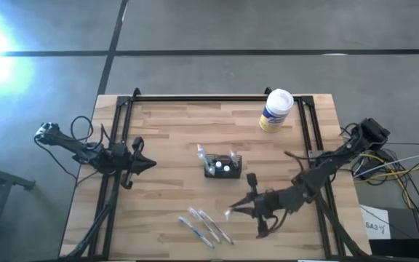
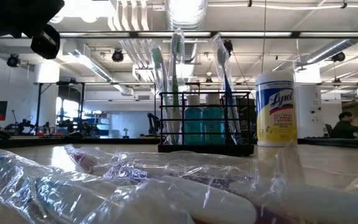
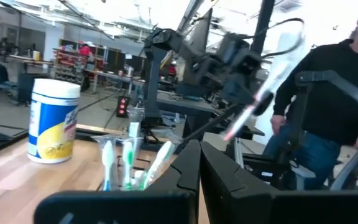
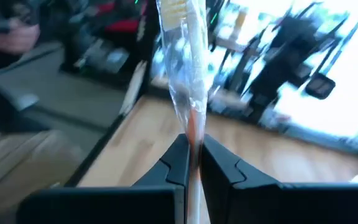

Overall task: Pick & Place toothbrushing station
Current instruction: Put the orange toothbrush into the black mesh organizer

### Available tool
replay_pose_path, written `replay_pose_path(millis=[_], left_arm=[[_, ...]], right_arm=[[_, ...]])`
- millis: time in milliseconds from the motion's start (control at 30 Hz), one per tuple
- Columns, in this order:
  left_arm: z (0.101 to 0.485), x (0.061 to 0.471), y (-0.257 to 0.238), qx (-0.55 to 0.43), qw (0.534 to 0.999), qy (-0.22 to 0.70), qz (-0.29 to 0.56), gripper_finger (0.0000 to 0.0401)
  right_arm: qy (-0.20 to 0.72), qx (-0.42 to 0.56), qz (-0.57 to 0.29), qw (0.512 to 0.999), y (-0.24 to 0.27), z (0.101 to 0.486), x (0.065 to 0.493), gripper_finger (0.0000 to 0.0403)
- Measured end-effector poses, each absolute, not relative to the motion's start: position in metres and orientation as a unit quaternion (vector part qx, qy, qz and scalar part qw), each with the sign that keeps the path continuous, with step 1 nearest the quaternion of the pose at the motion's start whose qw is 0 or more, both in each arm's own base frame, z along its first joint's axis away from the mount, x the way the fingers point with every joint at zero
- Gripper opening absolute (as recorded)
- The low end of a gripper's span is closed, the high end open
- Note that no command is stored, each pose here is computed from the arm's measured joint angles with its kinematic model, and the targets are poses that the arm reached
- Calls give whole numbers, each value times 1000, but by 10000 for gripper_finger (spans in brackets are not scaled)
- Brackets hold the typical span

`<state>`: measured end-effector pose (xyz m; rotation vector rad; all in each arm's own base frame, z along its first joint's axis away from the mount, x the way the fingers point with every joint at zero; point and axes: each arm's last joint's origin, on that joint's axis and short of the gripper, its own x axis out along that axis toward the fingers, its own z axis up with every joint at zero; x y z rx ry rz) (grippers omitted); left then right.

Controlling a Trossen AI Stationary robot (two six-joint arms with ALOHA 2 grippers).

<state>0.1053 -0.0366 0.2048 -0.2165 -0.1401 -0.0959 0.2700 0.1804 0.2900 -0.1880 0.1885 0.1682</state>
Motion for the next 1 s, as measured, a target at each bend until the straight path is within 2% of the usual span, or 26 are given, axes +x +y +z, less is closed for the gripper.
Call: replay_pose_path(millis=[200,400,500,767,867,1000], left_arm=[[201,109,-40,-94,992,-48,-67,17],[202,125,-47,-75,995,-1,-67,50],[214,138,-54,-43,995,10,-86,84],[257,190,-77,78,993,32,-81,205],[278,208,-85,100,992,7,-80,228],[286,230,-95,132,988,15,-81,235]], right_arm=[[-9,-110,53,992,160,267,268,18],[-43,-100,24,994,139,260,272,18],[-50,-93,38,994,135,261,274,18],[-93,-90,39,991,134,272,277,18],[-102,-88,39,990,134,274,276,18],[-110,-86,37,990,133,276,276,18]])
